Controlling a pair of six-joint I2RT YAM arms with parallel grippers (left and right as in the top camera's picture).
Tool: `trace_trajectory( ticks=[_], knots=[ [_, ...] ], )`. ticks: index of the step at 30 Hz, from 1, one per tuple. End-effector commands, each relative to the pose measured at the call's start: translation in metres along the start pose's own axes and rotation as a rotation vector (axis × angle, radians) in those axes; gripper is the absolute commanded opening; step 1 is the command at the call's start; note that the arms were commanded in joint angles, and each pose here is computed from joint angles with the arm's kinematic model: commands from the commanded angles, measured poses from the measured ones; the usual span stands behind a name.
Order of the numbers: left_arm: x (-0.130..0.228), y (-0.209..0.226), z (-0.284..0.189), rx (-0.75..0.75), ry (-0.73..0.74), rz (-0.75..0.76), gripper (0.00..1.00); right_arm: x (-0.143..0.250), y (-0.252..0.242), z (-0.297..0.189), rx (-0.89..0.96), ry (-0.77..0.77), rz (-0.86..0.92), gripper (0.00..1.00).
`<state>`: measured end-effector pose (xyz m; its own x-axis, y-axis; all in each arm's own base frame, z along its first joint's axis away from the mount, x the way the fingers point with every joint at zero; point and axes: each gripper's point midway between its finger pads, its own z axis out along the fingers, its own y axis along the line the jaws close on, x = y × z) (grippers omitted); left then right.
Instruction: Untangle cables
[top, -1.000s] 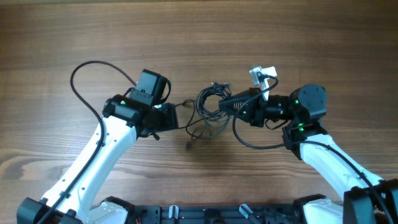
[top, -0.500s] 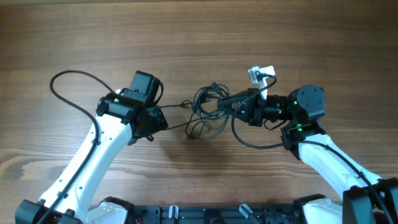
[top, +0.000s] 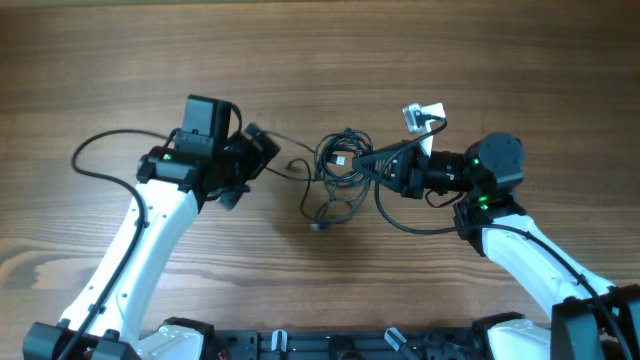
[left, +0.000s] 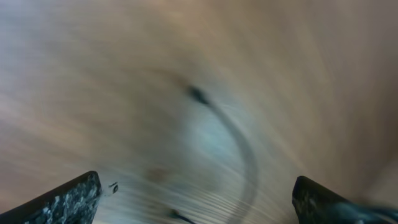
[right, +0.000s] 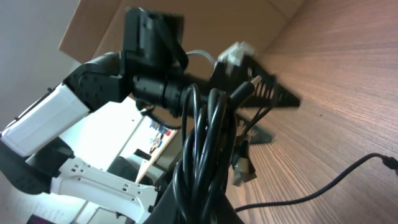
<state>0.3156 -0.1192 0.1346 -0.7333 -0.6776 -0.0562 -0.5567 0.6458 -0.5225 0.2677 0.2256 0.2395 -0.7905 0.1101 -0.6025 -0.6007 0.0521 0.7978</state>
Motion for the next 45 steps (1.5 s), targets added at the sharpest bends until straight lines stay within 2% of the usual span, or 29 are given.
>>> trace_trajectory(
  ticks=[1,6,8,10,12,15,16,20,27,32,35,38,45],
  knots=[
    [0.033,-0.046,0.002,0.189,0.121,0.186,1.0,0.002,0.008,-0.001,-0.024,0.027,-0.016,0.05],
    [0.032,-0.072,0.002,0.265,0.061,0.249,1.0,0.008,0.012,-0.001,-0.046,0.062,-0.016,0.05],
    [0.024,-0.071,0.002,0.252,0.02,0.243,1.0,0.01,0.012,-0.001,-0.05,0.069,-0.015,0.05],
    [0.007,-0.061,0.005,0.185,-0.071,0.193,1.0,0.013,0.015,-0.002,-0.064,0.091,-0.017,0.05],
    [-0.017,-0.034,0.005,0.056,-0.193,0.049,1.0,0.019,0.018,-0.003,-0.085,0.124,-0.017,0.05],
    [-0.033,0.003,0.001,-0.077,-0.255,-0.08,1.0,0.021,0.02,-0.003,-0.094,0.137,-0.017,0.05],
    [-0.038,0.025,-0.003,-0.143,-0.256,-0.14,1.0,0.02,0.019,-0.003,-0.089,0.129,-0.017,0.05],
    [-0.049,0.055,-0.011,-0.207,-0.234,-0.237,1.0,0.014,0.012,-0.002,-0.056,0.09,0.004,0.05],
    [-0.054,0.058,-0.014,-0.13,-0.152,-0.41,1.0,0.025,-0.036,-0.004,0.119,0.046,0.165,0.07],
    [-0.046,0.044,-0.011,-0.082,-0.103,-0.364,1.0,0.031,-0.041,-0.004,0.134,0.059,0.144,0.09],
    [-0.031,0.034,-0.006,-0.084,-0.07,-0.188,1.0,0.027,-0.038,-0.004,0.123,0.055,0.083,0.09],
    [-0.011,0.015,0.0,-0.05,-0.019,0.024,1.0,0.024,-0.033,-0.003,0.103,0.057,-0.042,0.04],
    [0.023,-0.021,0.008,0.038,0.022,0.162,1.0,0.013,-0.002,-0.001,-0.013,0.061,-0.208,0.04]
  ],
)
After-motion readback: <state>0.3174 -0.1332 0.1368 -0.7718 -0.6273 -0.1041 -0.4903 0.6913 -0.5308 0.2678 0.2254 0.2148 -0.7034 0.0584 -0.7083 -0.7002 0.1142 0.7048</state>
